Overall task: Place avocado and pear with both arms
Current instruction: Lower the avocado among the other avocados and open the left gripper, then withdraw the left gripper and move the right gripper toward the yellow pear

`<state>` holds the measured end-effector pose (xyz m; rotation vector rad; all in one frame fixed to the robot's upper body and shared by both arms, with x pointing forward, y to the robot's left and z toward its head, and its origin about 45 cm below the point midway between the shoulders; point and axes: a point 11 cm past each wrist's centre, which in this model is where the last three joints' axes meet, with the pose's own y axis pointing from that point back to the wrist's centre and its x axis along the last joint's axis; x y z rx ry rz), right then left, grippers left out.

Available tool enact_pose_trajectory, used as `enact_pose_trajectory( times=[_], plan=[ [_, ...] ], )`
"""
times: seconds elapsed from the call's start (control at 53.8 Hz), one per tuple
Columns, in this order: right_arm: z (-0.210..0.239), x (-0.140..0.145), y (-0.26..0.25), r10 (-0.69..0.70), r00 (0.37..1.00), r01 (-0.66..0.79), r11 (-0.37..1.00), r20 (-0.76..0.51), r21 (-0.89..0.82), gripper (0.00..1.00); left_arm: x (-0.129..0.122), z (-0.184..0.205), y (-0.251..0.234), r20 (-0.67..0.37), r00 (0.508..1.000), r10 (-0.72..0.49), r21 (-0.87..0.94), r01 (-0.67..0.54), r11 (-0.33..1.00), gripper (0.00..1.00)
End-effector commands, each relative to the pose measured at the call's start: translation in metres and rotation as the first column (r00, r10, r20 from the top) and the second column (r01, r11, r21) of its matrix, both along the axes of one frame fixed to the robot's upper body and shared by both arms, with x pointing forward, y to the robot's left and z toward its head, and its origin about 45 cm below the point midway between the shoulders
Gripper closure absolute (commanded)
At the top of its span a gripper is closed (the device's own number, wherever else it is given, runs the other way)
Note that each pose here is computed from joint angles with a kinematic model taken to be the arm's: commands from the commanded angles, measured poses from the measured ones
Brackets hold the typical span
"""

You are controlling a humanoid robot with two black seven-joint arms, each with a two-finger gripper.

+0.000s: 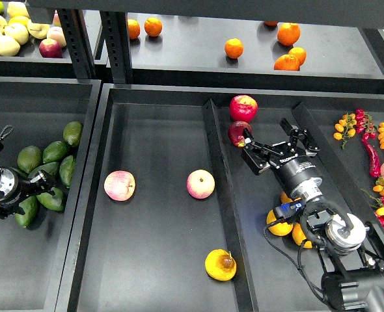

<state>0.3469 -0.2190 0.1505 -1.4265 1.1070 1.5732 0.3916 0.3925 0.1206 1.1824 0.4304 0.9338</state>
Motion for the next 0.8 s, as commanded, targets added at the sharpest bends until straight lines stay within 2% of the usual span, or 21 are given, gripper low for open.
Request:
enact_pose_trajectory(
  times=[0.0,0.074,0.223,0.353,0.501,0.613,0.78],
  plan=[
    [-0.005,-0.004,0.0,0.001,1.0,-0.001,1.0,-0.013,0.0,0.0,0.022,0.029,-0.014,0.094,0.987,0.13,-0.232,-0.106,0.967,0.03],
    [-0.007,-0.005,-0.001,-0.002,1.0,0.002,1.0,-0.018,0.001,0.0,0.028,0.04,-0.018,0.112,0.969,0.219,-0.369,-0.164,0.915,0.03],
    [-0.008,-0.007,0.0,0.003,1.0,-0.003,1.0,-0.022,0.001,0.0,0.029,0.049,-0.028,0.078,0.935,0.347,-0.594,-0.236,0.769,0.03],
    [-0.014,-0.011,0.011,0.039,0.999,-0.039,0.999,-0.035,-0.004,0.0,0.017,0.045,-0.044,-0.01,0.901,0.435,-0.781,-0.279,0.559,0.03],
    [-0.02,-0.017,0.026,0.089,0.995,-0.09,0.996,-0.051,-0.011,0.0,-0.014,0.025,-0.055,-0.093,0.882,0.462,-0.86,-0.305,0.409,0.02],
    [-0.013,-0.017,0.054,0.199,0.979,-0.2,0.979,-0.033,-0.028,0.0,-0.047,0.001,-0.062,-0.178,0.844,0.506,-0.899,-0.348,0.265,0.01],
    [-0.004,-0.01,0.038,0.337,0.941,-0.336,0.92,-0.031,-0.202,0.0,-0.087,-0.02,-0.079,-0.281,0.788,0.547,-0.924,-0.376,0.066,0.01]
  ],
)
